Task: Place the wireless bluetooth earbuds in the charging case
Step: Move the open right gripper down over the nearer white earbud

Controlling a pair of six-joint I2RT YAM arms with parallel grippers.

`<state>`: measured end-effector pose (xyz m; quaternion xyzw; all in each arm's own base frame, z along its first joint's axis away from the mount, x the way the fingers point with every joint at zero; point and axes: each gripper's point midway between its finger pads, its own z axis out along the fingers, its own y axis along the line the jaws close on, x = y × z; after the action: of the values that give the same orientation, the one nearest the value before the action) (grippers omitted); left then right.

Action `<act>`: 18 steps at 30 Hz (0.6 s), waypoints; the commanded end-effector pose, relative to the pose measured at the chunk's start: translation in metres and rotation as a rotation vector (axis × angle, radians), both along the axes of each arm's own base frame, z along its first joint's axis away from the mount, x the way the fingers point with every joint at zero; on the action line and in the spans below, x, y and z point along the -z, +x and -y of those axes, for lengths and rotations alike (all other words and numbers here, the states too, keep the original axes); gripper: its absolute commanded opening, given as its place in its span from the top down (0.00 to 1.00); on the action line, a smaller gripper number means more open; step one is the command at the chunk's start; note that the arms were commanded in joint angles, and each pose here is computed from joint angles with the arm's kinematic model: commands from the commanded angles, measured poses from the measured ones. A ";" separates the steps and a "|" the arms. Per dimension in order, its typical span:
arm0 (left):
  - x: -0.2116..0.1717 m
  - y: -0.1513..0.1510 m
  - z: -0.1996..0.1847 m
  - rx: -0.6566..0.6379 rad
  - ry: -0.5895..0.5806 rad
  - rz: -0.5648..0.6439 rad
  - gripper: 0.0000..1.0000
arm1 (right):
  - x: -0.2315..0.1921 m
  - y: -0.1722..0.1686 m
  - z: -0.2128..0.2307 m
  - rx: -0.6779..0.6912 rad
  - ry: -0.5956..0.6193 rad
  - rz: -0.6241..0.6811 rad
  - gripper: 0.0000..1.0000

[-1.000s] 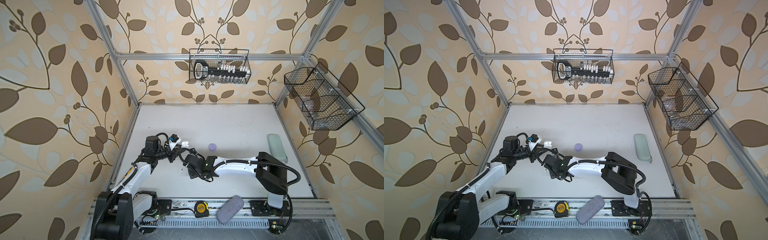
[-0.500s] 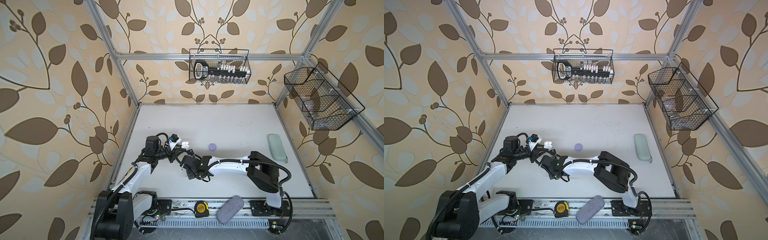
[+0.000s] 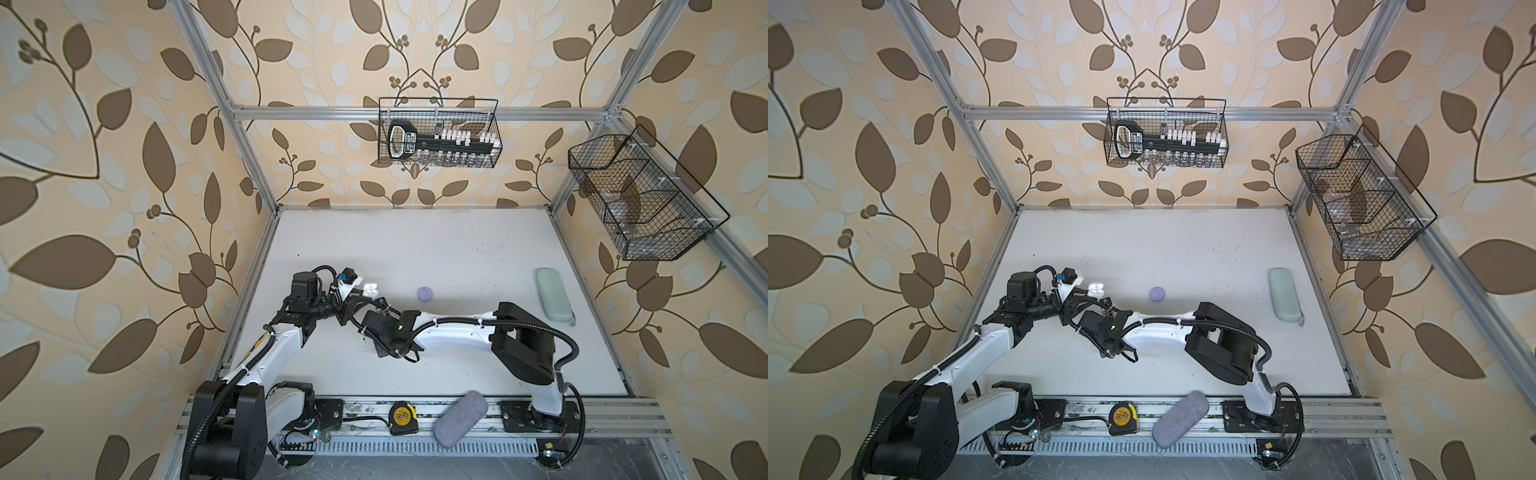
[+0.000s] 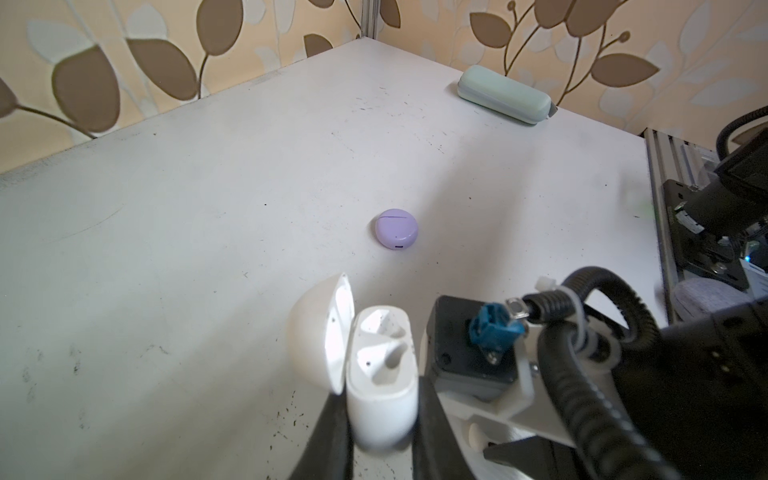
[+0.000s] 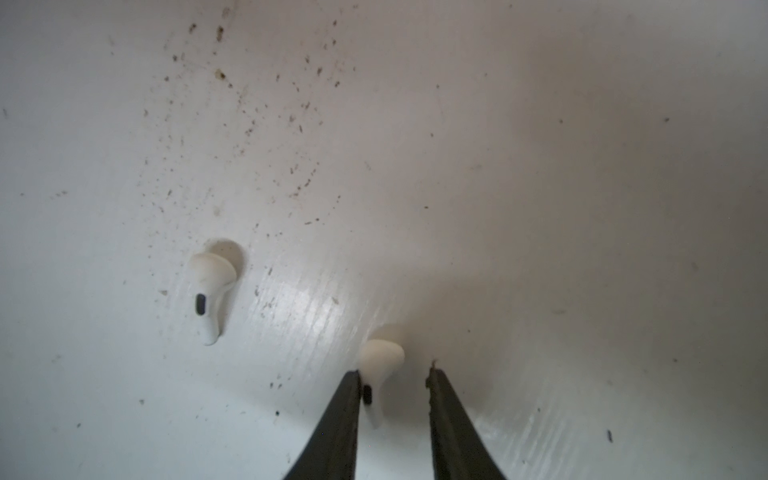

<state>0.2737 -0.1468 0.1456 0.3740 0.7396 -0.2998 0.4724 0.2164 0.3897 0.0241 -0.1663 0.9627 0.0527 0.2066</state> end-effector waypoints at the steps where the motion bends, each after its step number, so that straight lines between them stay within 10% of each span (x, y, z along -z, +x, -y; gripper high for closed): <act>1: -0.011 0.008 -0.002 -0.006 -0.009 0.043 1.00 | 0.000 0.004 0.007 0.012 -0.042 0.018 0.73; 18: -0.011 0.010 -0.004 -0.020 -0.007 0.041 1.00 | -0.002 0.005 -0.001 -0.007 -0.029 0.013 0.73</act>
<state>0.2746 -0.1464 0.1451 0.3720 0.7410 -0.2993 0.4722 0.2178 0.3870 0.0243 -0.1703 0.9622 0.0459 0.2074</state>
